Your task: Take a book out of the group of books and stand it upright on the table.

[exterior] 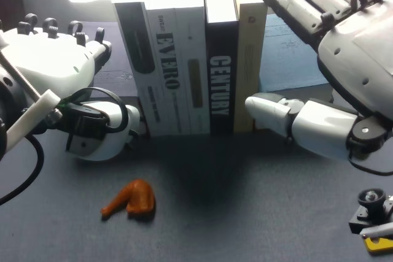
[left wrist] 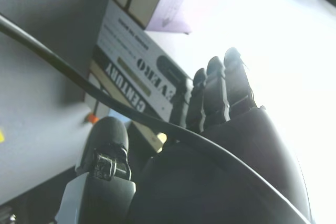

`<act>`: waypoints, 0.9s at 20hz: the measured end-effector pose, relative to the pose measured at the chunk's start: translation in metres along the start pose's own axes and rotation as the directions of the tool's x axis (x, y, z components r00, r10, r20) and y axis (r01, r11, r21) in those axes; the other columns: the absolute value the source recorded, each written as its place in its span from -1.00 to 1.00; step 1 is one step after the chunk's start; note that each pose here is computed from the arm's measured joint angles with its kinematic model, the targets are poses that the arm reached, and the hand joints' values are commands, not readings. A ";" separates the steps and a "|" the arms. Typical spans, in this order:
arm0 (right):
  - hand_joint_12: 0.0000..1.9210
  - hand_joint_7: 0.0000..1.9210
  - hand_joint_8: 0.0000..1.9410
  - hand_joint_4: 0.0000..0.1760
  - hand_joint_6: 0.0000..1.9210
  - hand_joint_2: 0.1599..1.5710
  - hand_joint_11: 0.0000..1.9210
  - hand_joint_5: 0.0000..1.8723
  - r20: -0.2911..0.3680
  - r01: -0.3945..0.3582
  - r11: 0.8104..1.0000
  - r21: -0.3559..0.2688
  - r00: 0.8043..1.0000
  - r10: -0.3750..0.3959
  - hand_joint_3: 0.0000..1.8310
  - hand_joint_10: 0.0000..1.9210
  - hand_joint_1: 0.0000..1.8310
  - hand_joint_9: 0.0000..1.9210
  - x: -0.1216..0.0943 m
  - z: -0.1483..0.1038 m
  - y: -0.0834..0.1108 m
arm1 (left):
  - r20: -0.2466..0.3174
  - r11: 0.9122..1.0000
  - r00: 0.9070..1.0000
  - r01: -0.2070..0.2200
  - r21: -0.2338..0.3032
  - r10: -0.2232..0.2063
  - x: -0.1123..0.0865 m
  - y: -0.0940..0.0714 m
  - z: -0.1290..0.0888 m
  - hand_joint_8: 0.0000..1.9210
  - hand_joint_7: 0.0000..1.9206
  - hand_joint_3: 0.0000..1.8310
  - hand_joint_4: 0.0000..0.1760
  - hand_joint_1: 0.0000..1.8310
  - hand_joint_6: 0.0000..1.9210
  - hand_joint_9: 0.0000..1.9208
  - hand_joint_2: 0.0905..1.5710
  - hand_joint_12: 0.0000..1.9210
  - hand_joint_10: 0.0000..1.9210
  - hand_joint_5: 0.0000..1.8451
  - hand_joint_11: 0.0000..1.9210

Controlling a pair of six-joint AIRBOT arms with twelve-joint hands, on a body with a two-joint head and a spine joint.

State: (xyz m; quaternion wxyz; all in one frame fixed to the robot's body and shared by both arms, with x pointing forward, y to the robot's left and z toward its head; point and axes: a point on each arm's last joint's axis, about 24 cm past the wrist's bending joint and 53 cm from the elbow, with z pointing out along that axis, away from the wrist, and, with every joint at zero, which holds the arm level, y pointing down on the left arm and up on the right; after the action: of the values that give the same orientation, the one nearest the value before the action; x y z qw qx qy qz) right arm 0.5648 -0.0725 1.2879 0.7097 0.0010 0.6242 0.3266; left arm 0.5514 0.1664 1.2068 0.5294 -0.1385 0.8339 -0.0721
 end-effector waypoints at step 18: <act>-1.00 -1.00 -1.00 -0.97 -0.92 0.44 -1.00 -0.58 -0.039 -0.089 0.995 -0.042 0.995 0.087 -0.99 -1.00 -0.99 -1.00 0.000 0.059 0.007 | -0.001 1.000 1.000 -0.001 -0.009 0.001 0.001 0.002 0.000 -1.00 -1.00 -1.00 -1.00 -0.93 -1.00 -1.00 0.77 -1.00 -1.00 -0.97 -1.00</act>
State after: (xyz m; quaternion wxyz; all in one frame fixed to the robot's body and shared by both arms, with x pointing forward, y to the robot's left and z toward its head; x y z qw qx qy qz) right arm 0.6140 -0.0425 1.3037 0.6827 0.0067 0.6294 0.3712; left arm 0.5504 0.1681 1.2052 0.5282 -0.1404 0.8347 -0.0682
